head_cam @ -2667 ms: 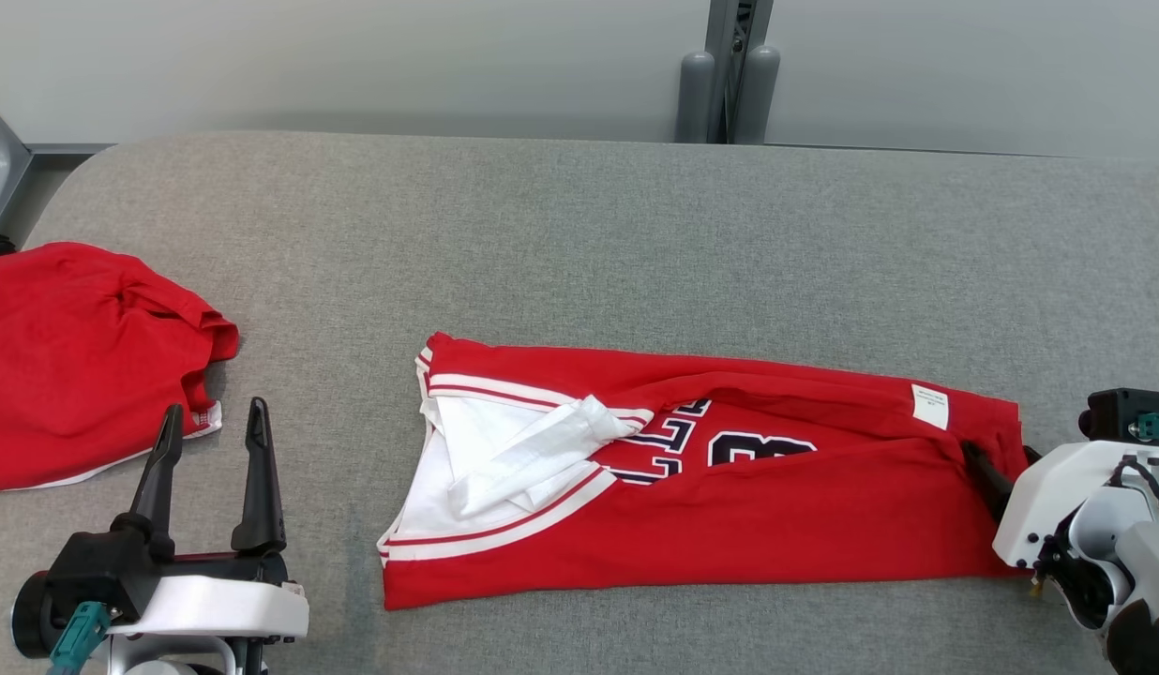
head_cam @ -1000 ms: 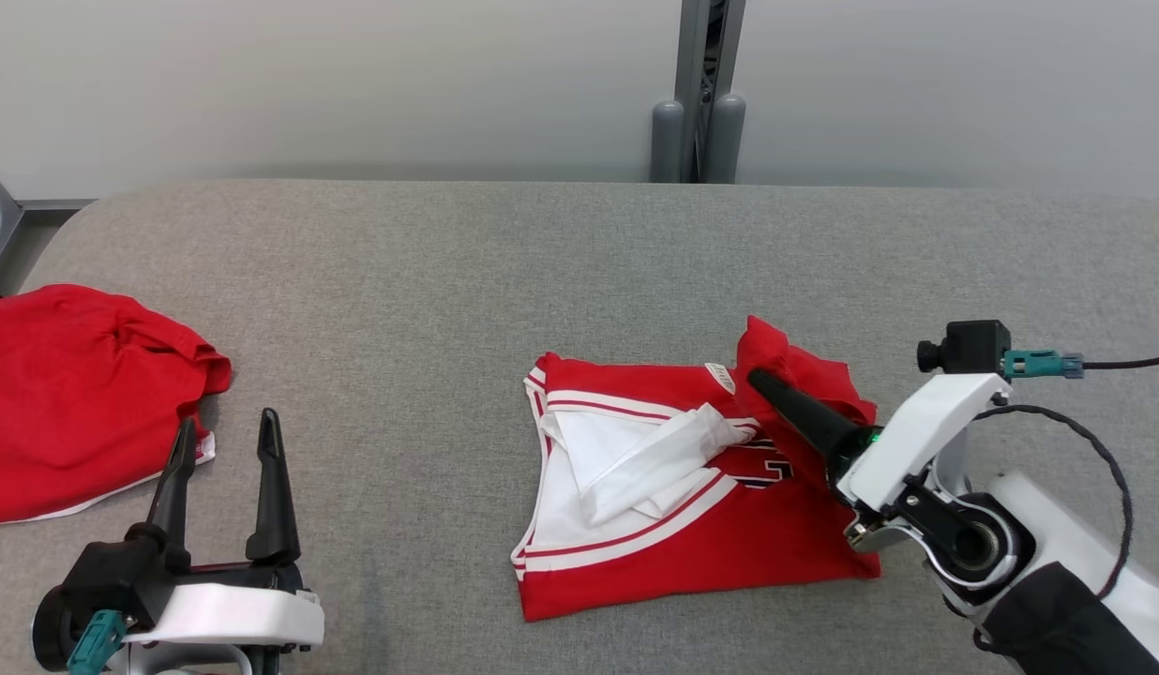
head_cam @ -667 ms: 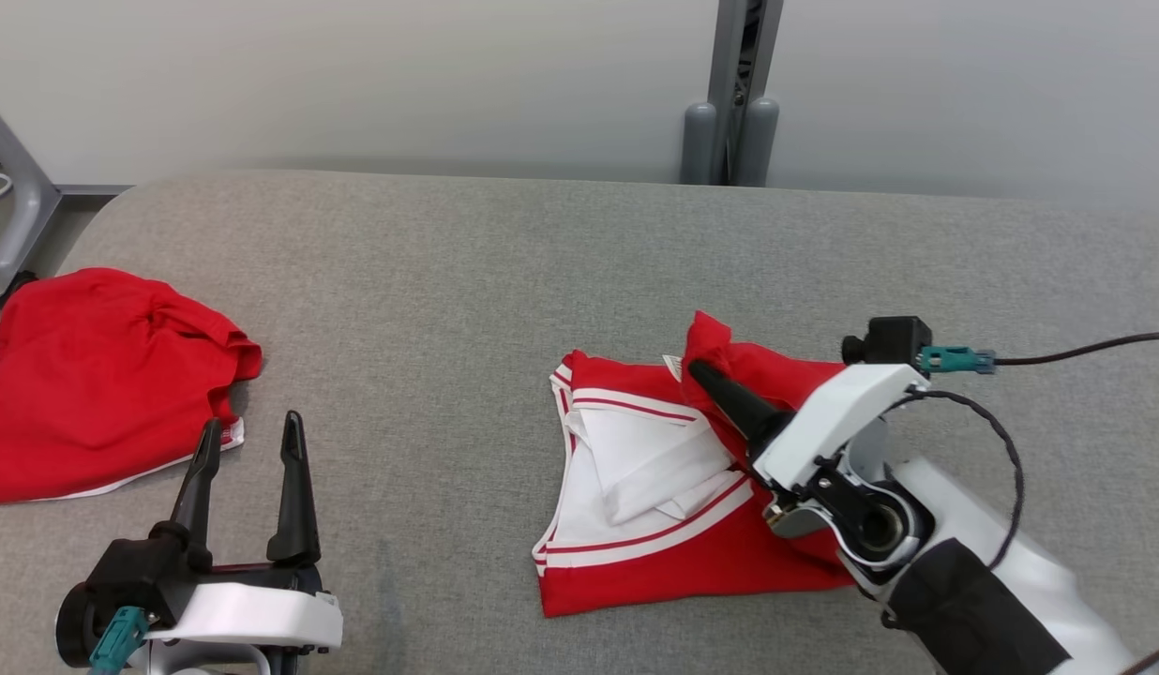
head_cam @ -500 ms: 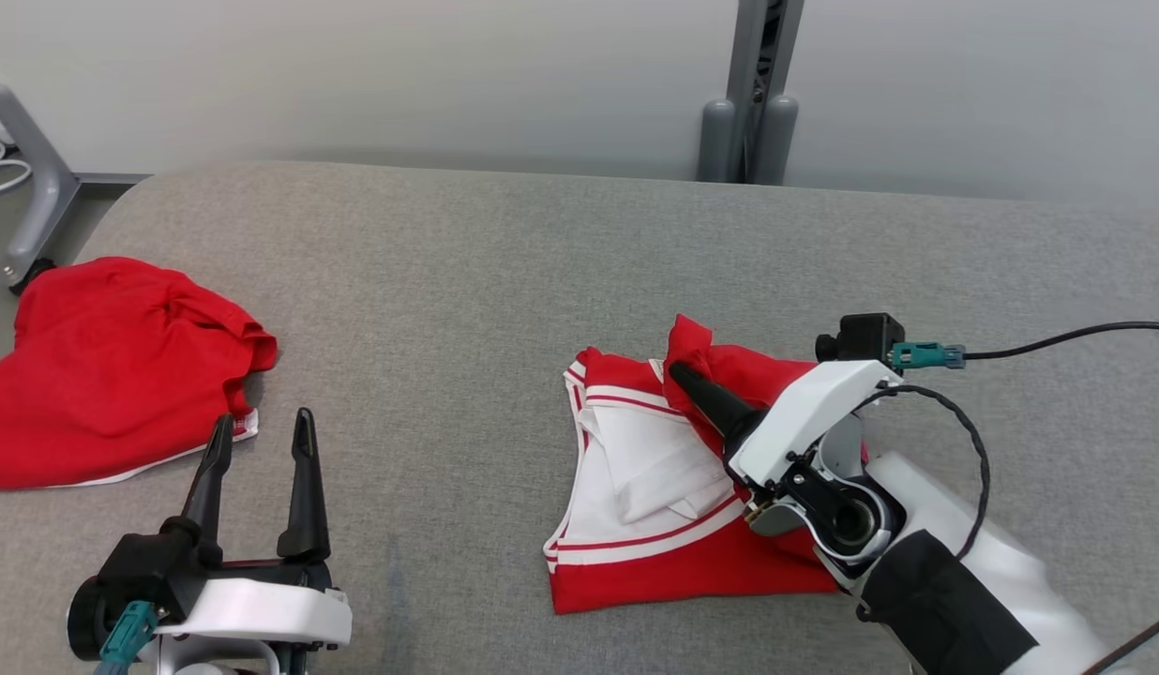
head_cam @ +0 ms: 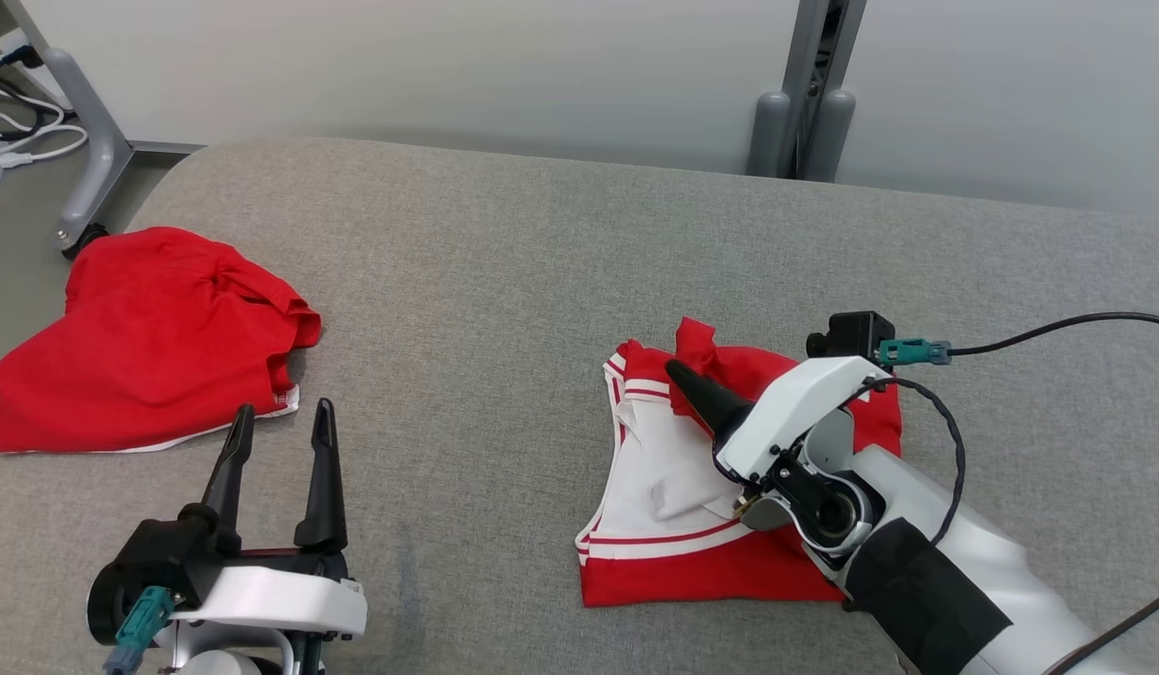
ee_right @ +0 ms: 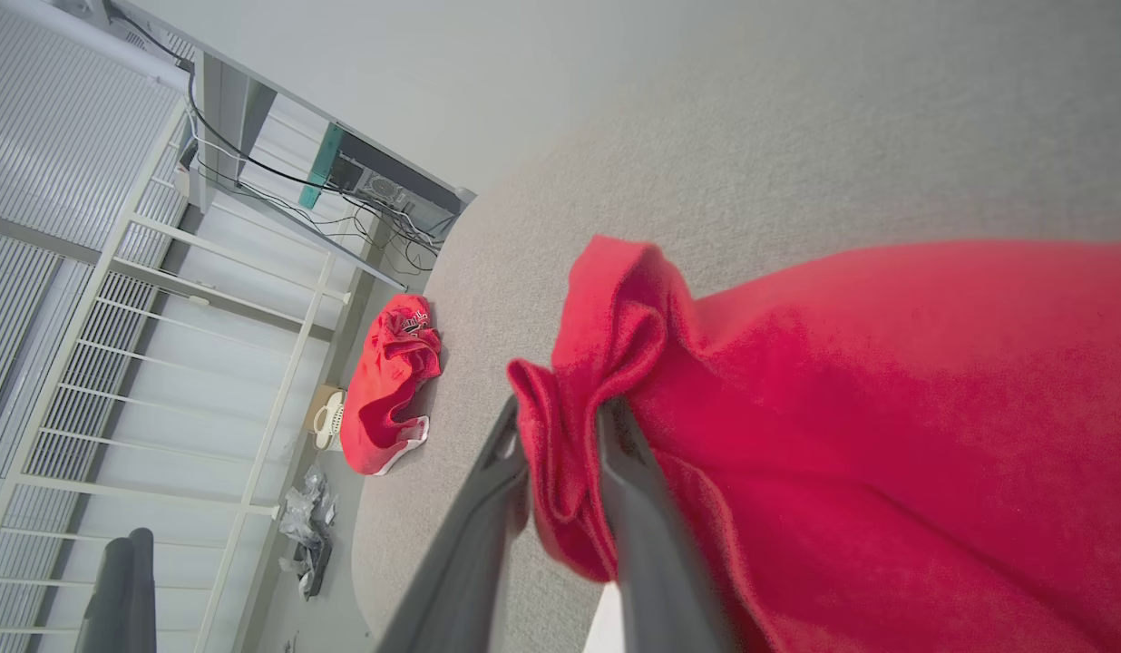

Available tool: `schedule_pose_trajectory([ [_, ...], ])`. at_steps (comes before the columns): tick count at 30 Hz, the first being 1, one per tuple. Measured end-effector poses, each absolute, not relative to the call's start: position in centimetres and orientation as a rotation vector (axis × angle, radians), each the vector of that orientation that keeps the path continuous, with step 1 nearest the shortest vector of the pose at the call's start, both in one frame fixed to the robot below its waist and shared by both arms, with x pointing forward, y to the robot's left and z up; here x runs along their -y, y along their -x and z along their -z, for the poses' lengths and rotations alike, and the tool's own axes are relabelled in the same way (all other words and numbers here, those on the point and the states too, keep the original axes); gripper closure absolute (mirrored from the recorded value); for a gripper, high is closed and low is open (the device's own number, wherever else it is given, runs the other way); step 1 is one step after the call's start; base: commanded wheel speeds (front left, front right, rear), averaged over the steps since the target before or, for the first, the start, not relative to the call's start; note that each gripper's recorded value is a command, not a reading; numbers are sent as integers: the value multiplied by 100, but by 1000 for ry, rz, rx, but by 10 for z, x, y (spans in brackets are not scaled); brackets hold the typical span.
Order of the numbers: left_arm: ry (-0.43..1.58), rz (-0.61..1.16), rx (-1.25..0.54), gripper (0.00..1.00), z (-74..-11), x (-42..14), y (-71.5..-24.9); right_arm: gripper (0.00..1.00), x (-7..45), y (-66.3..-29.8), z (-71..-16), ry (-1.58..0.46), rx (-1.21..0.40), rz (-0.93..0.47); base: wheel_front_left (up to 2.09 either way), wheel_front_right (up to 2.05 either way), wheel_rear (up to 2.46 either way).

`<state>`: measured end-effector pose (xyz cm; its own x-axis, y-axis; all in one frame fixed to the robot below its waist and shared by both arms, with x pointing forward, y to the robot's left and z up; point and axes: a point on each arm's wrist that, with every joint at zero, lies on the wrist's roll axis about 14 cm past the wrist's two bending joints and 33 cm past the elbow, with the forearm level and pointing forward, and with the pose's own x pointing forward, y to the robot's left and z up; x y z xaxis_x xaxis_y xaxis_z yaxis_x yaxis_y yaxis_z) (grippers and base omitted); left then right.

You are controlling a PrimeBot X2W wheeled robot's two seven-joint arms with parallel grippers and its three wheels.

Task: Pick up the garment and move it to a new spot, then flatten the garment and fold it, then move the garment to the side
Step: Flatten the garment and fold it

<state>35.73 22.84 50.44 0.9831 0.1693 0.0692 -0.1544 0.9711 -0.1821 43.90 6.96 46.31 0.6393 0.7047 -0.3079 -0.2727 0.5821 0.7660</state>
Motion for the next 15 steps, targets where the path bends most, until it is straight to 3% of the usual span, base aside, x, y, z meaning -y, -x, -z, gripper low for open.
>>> schedule_pose_trajectory([
  [8,176,-168,84,0,-504,-231,-362,0,-63,-455,-500,-805,-495,-633,0,0,0],
  [15,170,-150,86,0,-504,-227,-369,0,-5,-476,-516,-623,-276,-596,0,0,0],
])
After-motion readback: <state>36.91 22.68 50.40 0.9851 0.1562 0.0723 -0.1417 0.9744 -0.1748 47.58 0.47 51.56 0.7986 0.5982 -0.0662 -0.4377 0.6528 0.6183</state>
